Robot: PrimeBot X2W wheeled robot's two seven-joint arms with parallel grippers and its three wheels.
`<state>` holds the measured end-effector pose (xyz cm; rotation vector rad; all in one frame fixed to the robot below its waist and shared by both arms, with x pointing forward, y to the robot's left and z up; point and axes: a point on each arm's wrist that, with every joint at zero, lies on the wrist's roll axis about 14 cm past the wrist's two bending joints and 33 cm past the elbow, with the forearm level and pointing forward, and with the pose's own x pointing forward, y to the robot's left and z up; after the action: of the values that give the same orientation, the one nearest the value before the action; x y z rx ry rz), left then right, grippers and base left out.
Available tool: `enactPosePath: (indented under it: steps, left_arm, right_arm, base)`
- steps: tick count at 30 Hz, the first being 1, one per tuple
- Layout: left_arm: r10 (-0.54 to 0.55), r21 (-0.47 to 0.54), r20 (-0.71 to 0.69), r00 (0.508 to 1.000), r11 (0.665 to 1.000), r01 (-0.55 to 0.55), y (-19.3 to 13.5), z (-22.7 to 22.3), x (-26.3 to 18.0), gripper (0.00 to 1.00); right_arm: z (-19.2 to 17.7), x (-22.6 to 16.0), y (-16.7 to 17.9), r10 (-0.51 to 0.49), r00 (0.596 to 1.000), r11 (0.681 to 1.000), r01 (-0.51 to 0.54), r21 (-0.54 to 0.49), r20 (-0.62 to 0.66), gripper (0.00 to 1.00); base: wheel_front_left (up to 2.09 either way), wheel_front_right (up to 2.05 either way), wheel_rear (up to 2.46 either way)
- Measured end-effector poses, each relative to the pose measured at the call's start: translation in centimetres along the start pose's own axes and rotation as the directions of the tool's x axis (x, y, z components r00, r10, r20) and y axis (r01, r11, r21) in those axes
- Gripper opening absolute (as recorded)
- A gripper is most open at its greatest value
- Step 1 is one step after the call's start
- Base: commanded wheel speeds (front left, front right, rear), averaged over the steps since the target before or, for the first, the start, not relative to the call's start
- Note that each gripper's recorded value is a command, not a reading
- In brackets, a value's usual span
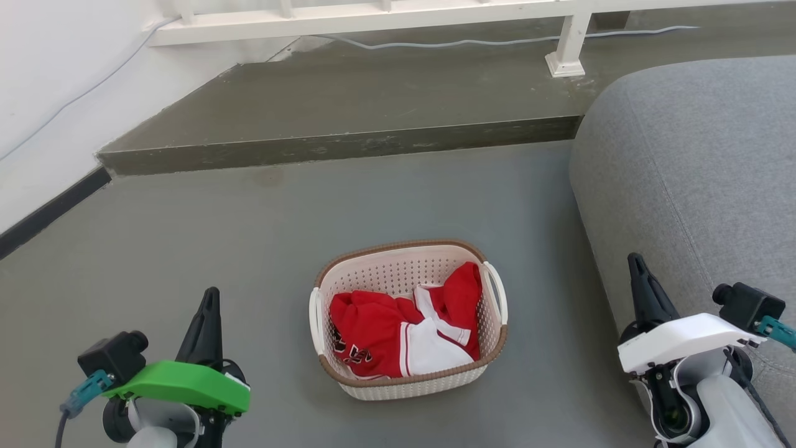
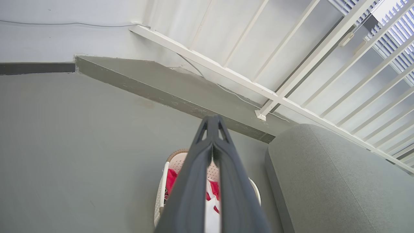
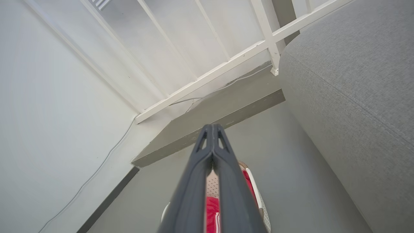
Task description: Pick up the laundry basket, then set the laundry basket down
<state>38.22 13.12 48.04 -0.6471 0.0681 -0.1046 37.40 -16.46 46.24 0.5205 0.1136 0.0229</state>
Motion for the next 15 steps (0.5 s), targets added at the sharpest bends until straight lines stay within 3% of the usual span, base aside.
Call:
enactPosePath:
  steps: [15]
  left_arm:
    - [0.047, -0.156, -0.009, 0.999, 0.987, -0.048, 1.1, 0.4, -0.1, 0.0]
  right_arm:
    - [0.4, 0.0, -1.2, -0.05, 0.999, 0.984, 0.051, 0.172, -0.012, 0.0]
  base:
    - [0.0, 0.0, 0.0]
